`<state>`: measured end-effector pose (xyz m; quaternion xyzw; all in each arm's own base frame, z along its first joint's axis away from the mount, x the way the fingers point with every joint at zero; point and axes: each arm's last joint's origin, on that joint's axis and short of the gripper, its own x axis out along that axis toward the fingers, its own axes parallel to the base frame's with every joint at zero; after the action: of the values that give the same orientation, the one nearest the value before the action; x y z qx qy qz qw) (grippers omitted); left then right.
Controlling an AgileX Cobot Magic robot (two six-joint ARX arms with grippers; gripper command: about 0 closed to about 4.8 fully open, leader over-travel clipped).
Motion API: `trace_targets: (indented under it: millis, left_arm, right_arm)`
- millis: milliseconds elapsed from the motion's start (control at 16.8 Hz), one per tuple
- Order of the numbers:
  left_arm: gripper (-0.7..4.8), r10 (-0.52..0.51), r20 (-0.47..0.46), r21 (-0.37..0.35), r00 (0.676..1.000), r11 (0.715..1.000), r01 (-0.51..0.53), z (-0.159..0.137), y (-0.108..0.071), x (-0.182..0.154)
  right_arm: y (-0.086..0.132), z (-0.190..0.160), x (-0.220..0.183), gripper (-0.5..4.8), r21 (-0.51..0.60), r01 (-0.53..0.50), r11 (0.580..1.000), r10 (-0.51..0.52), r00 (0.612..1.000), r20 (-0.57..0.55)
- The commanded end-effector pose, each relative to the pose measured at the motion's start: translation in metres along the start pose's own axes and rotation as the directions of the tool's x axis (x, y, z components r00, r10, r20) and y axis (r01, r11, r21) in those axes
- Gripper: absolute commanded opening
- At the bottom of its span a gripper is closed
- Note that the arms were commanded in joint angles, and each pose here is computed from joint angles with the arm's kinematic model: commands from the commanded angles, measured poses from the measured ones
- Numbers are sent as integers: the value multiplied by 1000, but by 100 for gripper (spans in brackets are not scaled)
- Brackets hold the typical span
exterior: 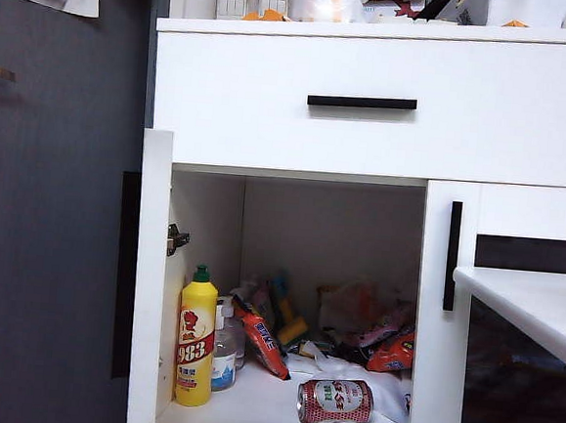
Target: Open the left door of the white cabinet, pick up a can of beverage from the table on the right, place it inside the cabinet, and finally close the cabinet door.
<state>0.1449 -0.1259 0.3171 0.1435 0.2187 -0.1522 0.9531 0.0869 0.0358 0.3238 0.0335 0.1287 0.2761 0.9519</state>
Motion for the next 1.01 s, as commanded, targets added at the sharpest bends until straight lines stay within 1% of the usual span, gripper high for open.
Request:
trace_targets:
  millis: [60,119,179,239,298,418,477,596,656,1014]
  left_arm:
    - [479,109,-132,18,985,994,-108,-7,10,38]
    - [411,129,-188,7,974,992,-130,-12,17,53]
    - [269,111,-237,-15,965,993,-118,-17,24,66]
    - [97,89,-265,-37,960,994,-102,-20,28,77]
    - [-9,86,-278,-54,957,993,-105,-22,33,85]
    - [-6,15,-236,-84,972,996,-35,-19,33,89]
    - [-6,-50,-194,-106,980,994,30,-15,32,89]
    - [-6,-165,-136,-131,977,980,148,-10,29,89]
    - [-6,-190,-128,-135,974,976,172,-10,28,89]
    - [-6,-197,-109,-124,974,975,184,-8,28,90]
  right_arm:
    - [1,9,-3,199,-19,19,1000,-18,996,83]
    - [1,10,-3,199,-20,18,1000,-16,996,88]
    - [1,9,-4,199,-20,18,1000,-16,996,90]
    - [1,10,-5,199,-22,19,1000,-17,995,95]
    - [2,10,-7,198,-24,18,1000,-15,994,104]
    - [3,10,-10,198,-27,19,999,-15,993,115]
    - [2,10,-10,198,-25,41,999,-37,992,118]
    - [2,10,-10,198,-24,40,999,-37,992,118]
    - [2,10,-10,198,-25,40,999,-37,992,120]
    - [4,12,-15,198,-33,38,999,-33,988,154]
